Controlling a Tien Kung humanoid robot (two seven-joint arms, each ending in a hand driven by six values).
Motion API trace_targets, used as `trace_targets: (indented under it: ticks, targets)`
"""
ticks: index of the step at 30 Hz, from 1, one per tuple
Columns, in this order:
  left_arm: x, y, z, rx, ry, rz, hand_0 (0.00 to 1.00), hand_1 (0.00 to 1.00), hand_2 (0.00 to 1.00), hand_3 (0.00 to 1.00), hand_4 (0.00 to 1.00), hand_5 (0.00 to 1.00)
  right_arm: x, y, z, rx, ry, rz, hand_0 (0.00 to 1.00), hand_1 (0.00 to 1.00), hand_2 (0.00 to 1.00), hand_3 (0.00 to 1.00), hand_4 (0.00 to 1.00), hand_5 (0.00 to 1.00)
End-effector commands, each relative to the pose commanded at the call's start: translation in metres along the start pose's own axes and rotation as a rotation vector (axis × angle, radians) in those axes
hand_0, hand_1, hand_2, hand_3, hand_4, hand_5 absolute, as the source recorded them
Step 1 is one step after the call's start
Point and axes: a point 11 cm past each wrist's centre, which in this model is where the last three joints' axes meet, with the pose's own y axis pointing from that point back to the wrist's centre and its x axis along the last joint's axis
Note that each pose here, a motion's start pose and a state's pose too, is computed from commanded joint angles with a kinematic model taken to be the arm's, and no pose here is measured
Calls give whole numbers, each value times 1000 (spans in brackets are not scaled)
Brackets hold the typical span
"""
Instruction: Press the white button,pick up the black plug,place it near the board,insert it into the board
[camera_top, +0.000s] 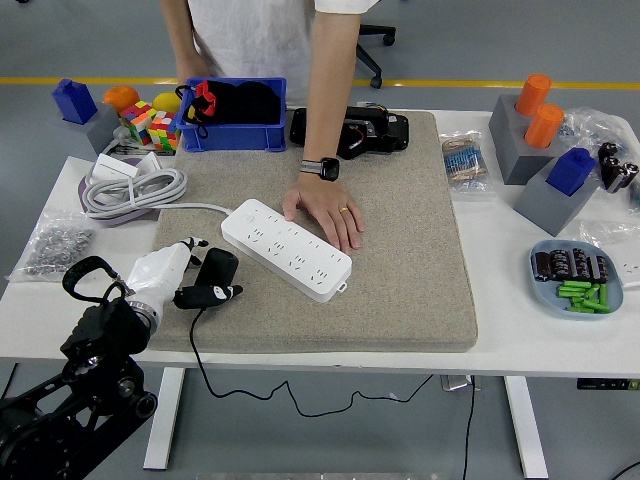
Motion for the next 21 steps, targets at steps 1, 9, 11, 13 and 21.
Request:
trace_targets:
  ticks: [1, 9, 11, 13, 21]
  targets:
    - [0, 0, 0, 0, -1, 3, 542, 680, 618, 813, 998, 340, -1, 0, 0, 1, -1, -1, 635, 635, 617, 601, 685, 437]
    - [1, -1, 0, 1, -5, 26, 470, 641, 595, 792, 998, 278, -2, 0, 2, -3, -7, -3, 635, 635, 616, 601, 685, 436]
    - [0, -1, -1, 3, -1, 29, 380, 570, 544, 771, 998, 242, -1, 0, 3, -4, -8, -1, 635, 635, 615, 600, 685, 437]
    - [0, -1, -1, 3, 4, 33, 380, 570, 544, 771, 998, 242, -1, 0, 3, -4, -8, -1, 635, 635, 615, 600, 685, 437]
    - [0, -1, 3, -8, 17, 36, 344, 541, 523, 766, 998, 221, -3, 0, 4, -6, -8, -5, 635, 636, 615, 600, 685, 436]
